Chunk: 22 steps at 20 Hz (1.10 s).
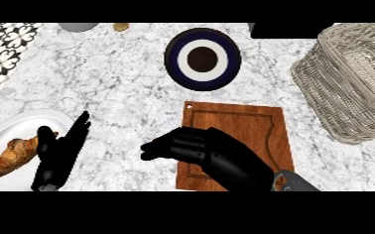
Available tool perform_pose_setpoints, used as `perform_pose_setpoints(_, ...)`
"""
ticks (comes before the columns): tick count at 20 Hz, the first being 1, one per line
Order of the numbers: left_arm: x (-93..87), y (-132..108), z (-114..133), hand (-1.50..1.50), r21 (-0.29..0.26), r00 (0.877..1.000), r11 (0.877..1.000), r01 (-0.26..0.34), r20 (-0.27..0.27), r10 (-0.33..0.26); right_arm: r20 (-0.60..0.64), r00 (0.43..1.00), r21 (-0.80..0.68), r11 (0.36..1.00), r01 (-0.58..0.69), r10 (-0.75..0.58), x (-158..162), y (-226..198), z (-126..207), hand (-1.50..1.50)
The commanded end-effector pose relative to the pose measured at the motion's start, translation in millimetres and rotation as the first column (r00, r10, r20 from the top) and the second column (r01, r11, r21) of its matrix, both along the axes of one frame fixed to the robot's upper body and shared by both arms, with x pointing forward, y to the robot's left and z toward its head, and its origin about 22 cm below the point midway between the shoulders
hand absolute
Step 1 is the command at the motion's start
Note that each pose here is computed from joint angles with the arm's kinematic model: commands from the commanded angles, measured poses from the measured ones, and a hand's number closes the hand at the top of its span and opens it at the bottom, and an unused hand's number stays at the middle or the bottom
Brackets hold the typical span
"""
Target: Pick the tomato from the cutting board and place it in the basket
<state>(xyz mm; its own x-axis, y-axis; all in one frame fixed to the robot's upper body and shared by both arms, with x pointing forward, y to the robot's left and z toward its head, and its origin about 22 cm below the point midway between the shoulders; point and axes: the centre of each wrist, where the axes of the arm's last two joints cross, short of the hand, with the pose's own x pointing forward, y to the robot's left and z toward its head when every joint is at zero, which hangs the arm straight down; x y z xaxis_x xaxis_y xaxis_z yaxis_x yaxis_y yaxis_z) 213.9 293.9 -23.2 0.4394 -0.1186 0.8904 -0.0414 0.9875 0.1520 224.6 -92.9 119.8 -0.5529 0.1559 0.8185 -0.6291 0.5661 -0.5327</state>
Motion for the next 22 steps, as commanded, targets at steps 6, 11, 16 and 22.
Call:
perform_pose_setpoints(6, -25.3, 0.5, -24.7, 0.0, -0.002, 0.993, 0.999, -0.035, -0.115, 0.035, 0.409, 0.905, -0.38, 0.881, 0.283, -0.115, 8.7, -27.3, 114.0, -1.5)
perform_pose_setpoints(11, -20.4, 11.4, -27.0, 0.0, -0.011, 0.993, 0.999, -0.052, -0.108, 0.051, 0.403, 0.915, -0.557, 0.789, 0.259, -0.016, 1.5, -36.9, 161.0, -1.5)
perform_pose_setpoints(16, -24.3, 3.7, -23.1, 0.0, -0.003, 0.993, 1.0, -0.028, -0.116, 0.028, 0.287, 0.956, -0.739, 0.648, 0.184, 0.056, 14.0, -54.9, 184.2, -1.5)
perform_pose_setpoints(22, -33.5, 6.7, -33.8, 0.0, -0.007, 0.993, 0.999, -0.039, -0.11, 0.038, 0.25, 0.964, -0.816, 0.556, 0.16, 0.088, 14.5, -67.1, 207.8, -1.5)
